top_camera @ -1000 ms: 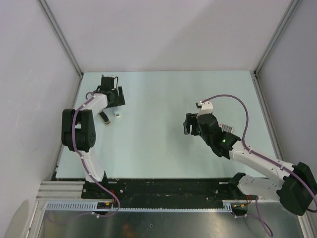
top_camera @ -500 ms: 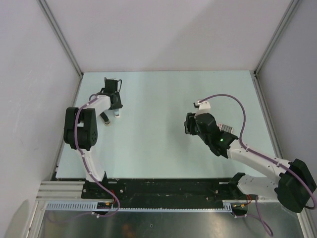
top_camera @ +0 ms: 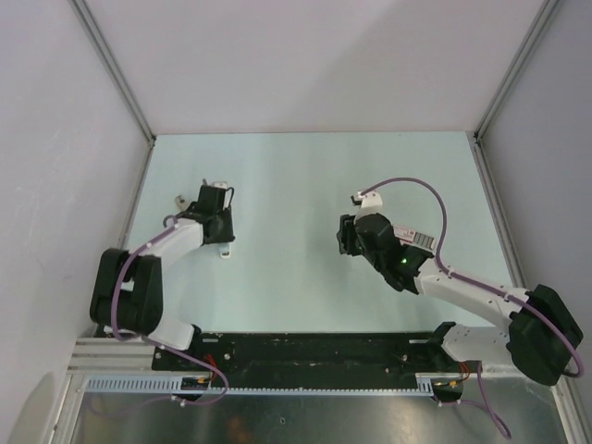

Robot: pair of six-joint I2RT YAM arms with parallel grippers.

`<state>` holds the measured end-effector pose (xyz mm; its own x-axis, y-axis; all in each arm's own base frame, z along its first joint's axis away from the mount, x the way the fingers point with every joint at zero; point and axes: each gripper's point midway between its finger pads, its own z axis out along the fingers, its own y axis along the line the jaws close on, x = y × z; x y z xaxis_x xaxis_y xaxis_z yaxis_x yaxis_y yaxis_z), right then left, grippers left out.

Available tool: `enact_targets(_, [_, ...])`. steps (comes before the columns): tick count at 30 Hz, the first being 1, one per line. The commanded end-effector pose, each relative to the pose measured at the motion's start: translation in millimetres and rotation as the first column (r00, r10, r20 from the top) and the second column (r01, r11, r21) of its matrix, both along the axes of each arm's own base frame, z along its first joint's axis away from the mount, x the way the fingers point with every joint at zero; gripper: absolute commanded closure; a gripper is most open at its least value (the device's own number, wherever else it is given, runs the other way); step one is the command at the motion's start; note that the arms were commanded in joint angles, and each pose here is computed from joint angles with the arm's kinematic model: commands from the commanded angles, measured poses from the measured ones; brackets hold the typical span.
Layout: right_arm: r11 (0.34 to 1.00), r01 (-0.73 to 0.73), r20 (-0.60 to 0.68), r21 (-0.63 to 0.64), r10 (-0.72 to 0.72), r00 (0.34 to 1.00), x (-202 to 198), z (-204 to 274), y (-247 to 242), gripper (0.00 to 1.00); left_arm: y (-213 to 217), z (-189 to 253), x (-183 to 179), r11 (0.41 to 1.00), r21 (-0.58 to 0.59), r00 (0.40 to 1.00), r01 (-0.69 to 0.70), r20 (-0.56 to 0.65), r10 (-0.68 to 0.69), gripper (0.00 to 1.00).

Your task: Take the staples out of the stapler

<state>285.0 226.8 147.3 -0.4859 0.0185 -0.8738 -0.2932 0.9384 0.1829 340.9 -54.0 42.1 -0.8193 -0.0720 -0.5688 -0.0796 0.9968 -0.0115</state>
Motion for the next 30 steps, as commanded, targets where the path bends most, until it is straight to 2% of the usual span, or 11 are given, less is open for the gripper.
enact_targets(1, [0.999,-0.024,0.023,0.033,0.023,0.999,1,0,19,0.5,-19,10,-27,0.992,-0.114,0.999,0.044,0.0,-0.044,0.82])
enact_targets(8, [0.998,-0.061,0.018,0.029,0.06,0.998,-4,-12,39,0.49,-63,5,-51,0.935,-0.327,0.986,0.136,-0.049,-0.16,0.65])
enact_targets(11, [0.996,-0.079,0.017,0.036,0.078,0.997,-5,-14,47,0.47,-76,6,-56,0.912,-0.378,0.979,0.162,-0.058,-0.197,0.55])
enact_targets(12, [0.996,-0.085,0.017,0.036,0.084,0.996,-5,-14,50,0.47,-79,7,-58,0.905,-0.389,0.976,0.171,-0.057,-0.209,0.5])
enact_targets(15, [0.994,-0.104,0.017,0.037,0.104,0.994,-6,-15,61,0.41,-85,12,-59,0.889,-0.412,0.97,0.199,-0.044,-0.237,0.24])
enact_targets(20, [0.992,-0.127,0.017,0.029,0.126,0.992,-10,-16,88,0.31,-79,37,-40,0.903,-0.363,0.973,0.228,0.04,-0.229,0.04])
enact_targets(25, [0.987,-0.161,0.017,0.015,0.161,0.987,-16,-13,135,0.27,-44,91,-10,0.939,-0.284,0.971,0.196,0.187,-0.146,0.01])
enact_targets(30, [0.978,-0.209,0.015,0.001,0.209,0.978,-19,-14,190,0.25,19,139,7,0.989,-0.137,0.946,0.059,0.323,-0.012,0.01])
